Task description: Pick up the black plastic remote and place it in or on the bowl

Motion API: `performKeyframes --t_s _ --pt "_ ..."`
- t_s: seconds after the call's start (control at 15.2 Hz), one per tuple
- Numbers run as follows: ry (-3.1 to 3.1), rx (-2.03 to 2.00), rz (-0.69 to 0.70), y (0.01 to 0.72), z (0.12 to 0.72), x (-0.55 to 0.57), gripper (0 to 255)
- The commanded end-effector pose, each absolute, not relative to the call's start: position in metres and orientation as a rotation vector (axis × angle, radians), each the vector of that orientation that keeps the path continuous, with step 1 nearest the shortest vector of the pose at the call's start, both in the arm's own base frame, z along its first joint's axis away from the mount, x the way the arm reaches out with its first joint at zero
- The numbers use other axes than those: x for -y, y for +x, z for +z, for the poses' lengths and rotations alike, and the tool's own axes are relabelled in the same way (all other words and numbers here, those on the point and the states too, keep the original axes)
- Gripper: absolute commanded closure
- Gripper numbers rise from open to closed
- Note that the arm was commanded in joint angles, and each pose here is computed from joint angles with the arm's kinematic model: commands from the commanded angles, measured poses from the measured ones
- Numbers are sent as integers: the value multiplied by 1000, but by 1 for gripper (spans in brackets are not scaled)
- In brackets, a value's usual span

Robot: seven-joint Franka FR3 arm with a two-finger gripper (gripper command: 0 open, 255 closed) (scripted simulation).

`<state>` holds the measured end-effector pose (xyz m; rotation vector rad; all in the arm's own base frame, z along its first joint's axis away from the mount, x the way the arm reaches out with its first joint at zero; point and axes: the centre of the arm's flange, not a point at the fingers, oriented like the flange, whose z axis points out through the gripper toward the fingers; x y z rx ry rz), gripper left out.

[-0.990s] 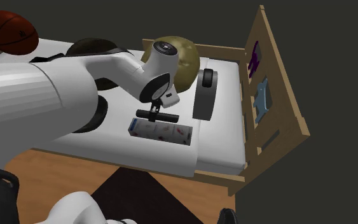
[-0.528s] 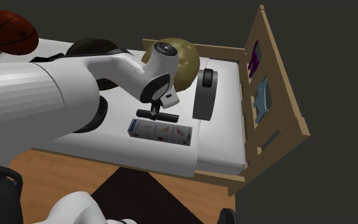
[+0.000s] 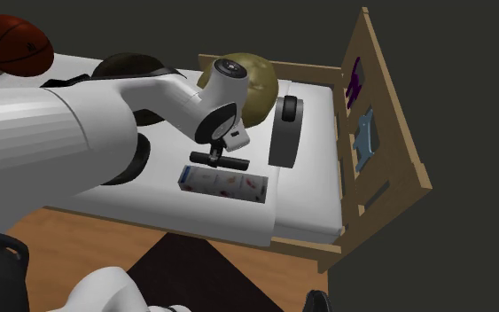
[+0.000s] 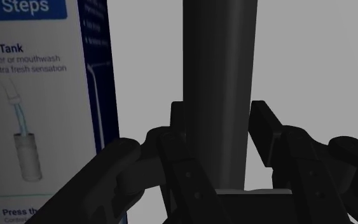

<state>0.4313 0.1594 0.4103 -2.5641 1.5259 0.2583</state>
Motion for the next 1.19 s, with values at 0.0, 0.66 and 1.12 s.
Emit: performKeyframes --t_s 0.0,0.66,1.12 --pt "-2566 -1528 266 430 415 -159 255" --pt "-2566 -1528 266 430 468 -159 255" --pt "-2566 -1528 266 430 505 -159 255"
